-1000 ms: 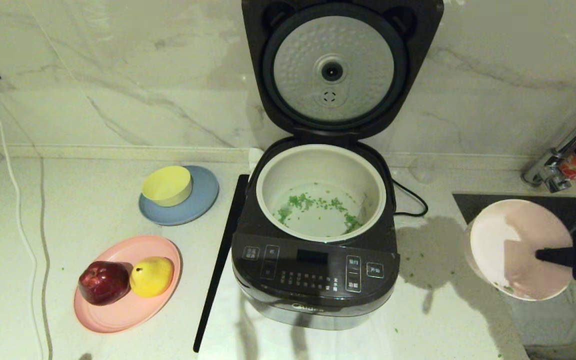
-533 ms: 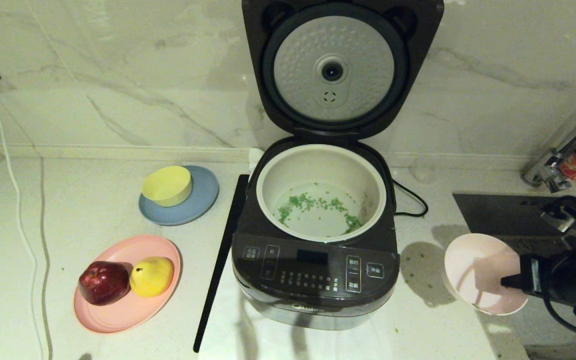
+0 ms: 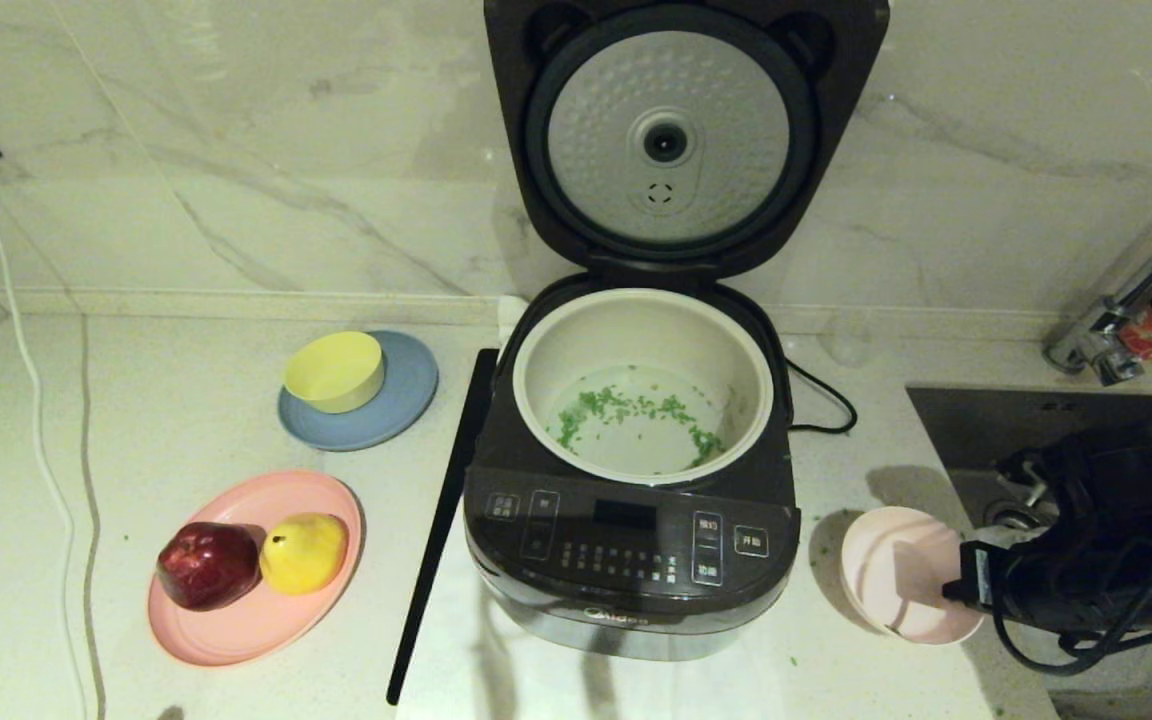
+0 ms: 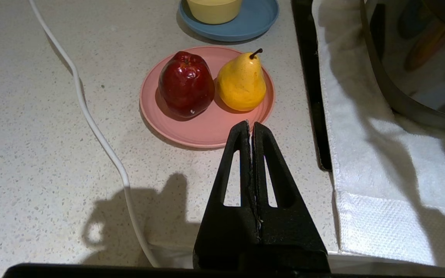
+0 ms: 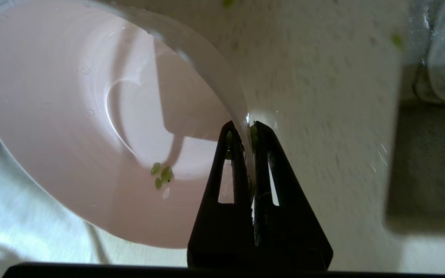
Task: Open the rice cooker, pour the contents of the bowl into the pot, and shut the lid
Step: Place the bowl on the table
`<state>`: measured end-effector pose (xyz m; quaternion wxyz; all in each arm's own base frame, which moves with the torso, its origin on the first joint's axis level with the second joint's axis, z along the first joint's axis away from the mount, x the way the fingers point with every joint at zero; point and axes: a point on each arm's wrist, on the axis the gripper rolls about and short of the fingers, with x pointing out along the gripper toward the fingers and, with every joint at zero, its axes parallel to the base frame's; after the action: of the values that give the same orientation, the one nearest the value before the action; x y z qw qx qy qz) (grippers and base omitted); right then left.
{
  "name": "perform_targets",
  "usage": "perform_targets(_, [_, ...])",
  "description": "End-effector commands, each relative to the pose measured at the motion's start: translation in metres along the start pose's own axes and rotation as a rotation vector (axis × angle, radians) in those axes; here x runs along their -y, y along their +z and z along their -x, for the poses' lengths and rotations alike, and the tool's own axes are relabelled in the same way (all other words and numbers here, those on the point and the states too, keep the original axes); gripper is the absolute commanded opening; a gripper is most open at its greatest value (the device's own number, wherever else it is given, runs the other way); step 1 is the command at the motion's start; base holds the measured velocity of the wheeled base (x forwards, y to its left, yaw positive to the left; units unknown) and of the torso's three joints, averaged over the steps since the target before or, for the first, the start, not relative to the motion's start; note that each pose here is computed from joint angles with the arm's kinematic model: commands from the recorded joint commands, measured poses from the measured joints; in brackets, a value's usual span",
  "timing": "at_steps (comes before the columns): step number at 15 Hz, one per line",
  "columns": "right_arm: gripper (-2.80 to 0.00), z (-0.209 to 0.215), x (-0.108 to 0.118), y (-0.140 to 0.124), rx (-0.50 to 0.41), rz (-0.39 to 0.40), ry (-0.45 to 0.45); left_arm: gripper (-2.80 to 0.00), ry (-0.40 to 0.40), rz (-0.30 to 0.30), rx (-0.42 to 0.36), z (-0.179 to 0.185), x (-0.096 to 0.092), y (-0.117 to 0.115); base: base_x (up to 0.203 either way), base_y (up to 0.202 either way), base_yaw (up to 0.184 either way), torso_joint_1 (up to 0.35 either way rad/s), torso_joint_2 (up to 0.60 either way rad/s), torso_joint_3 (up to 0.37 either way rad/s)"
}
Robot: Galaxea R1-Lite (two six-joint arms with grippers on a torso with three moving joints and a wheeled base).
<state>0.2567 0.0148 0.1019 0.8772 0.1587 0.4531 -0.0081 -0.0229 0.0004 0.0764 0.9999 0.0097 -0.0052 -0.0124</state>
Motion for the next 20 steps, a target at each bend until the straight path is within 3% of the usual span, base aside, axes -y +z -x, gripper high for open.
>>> perform_targets(1, [-2.80,-0.018,0.003,-0.005,-0.055,-0.009,-0.016,-2.80,-0.001,0.000,-0.009,-0.001,0.000,-0.003,0.000,0.000,0.000,0.000,0.00,0.000])
perform_targets(9, [-2.80,-0.023,0.003,-0.005,-0.065,-0.011,-0.020,-2.80,-0.001,0.000,-0.009,-0.001,0.000,-0.003,0.000,0.000,0.000,0.000,0.00,0.000])
perform_targets(10, [0.00,-0.021,0.003,-0.003,-0.055,-0.014,-0.017,-2.80,-0.001,0.000,-0.009,-0.001,0.000,-0.003,0.000,0.000,0.000,0.000,0.00,0.000])
perform_targets(17, [0.00,0.028,-0.005,0.011,0.109,-0.063,0.036,-2.80,-0.001,0.000,-0.009,-0.001,0.000,-0.003,0.000,0.000,0.000,0.000,0.00,0.000])
perform_targets(19, [0.00,0.053,-0.004,0.016,0.199,-0.086,0.054,-2.80,-0.001,0.000,-0.009,-0.001,0.000,-0.003,0.000,0.000,0.000,0.000,0.00,0.000])
perform_targets(20, [-2.77,0.067,-0.002,0.020,0.256,-0.098,0.058,-2.80,0.000,0.000,-0.009,-0.001,0.000,-0.003,0.000,0.000,0.000,0.000,0.00,0.000])
